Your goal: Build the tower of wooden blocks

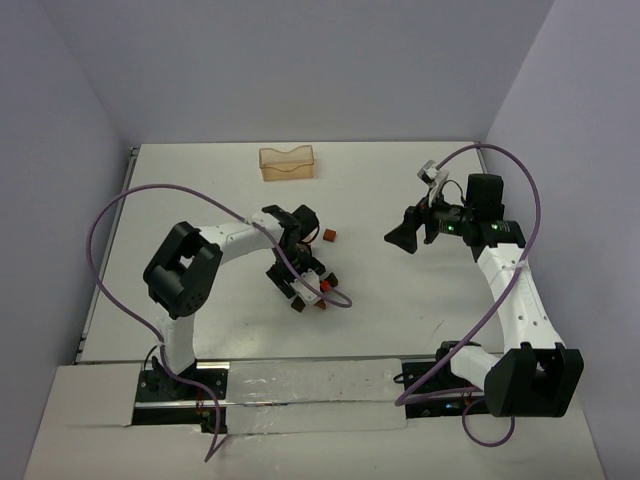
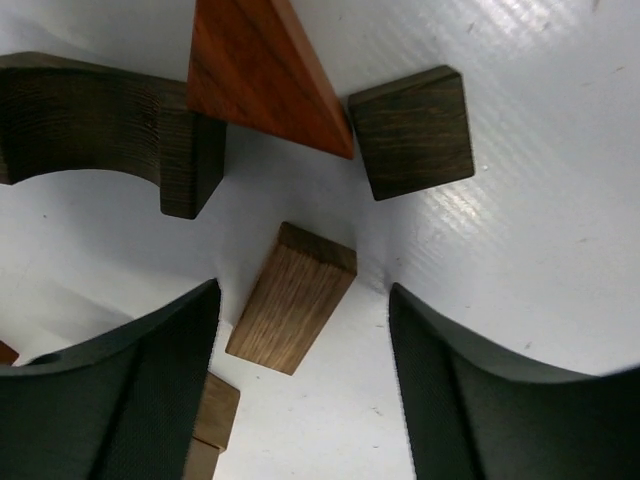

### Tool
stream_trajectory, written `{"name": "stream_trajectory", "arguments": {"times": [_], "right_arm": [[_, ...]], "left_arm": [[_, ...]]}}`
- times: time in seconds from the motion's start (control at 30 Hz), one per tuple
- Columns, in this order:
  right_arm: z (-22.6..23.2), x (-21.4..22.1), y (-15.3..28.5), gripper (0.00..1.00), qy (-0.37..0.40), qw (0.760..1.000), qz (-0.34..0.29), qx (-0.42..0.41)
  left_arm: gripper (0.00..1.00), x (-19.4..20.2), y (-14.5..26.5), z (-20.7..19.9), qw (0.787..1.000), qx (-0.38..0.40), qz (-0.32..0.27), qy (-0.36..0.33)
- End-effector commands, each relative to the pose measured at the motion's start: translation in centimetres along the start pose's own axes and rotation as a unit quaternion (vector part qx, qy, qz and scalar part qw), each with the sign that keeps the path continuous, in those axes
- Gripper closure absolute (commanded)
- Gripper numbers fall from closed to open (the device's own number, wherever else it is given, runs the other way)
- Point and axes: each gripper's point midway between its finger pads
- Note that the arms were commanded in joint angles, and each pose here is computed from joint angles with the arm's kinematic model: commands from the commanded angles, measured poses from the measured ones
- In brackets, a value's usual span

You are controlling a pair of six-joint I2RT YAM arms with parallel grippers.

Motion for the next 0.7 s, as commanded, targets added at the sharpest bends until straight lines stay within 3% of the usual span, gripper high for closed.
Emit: {"name": "stream_trajectory", "arguments": {"times": [0.0,0.3,0.53,0.67], "right_arm": [[0.4,-0.4,0.3,0.0,0.02,1.0,-0.012,-0.008],[0.5,-0.4,0.4,0.0,0.027,1.0,-0.014,-0.008],[0.8,0.1,0.5,0.0,0.029,0.999,-0.015,-0.009],[0.5,0.6,0.2,0.0,0.025,1.0,-0.015,-0.006]], "left_arm": [[0.34,0.8,-0.2,1.2,1.0,-0.001,0.015,-0.021],[0.59,0.9,-0.3,0.1,1.0,0.008,0.022,0.004],[0.71,-3.2,3.6,1.2,0.992,-0.062,-0.027,0.107],[1.0,-5.3,7.2,2.9,0.969,-0.118,-0.063,0.21]]}}
Point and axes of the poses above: each gripper's point midway between its finger pads, its own y axis back along the fingers, its own z axis along the line the jaws close on, x = y × z, and after that the axes turned 8 degrees about -y, right-handed
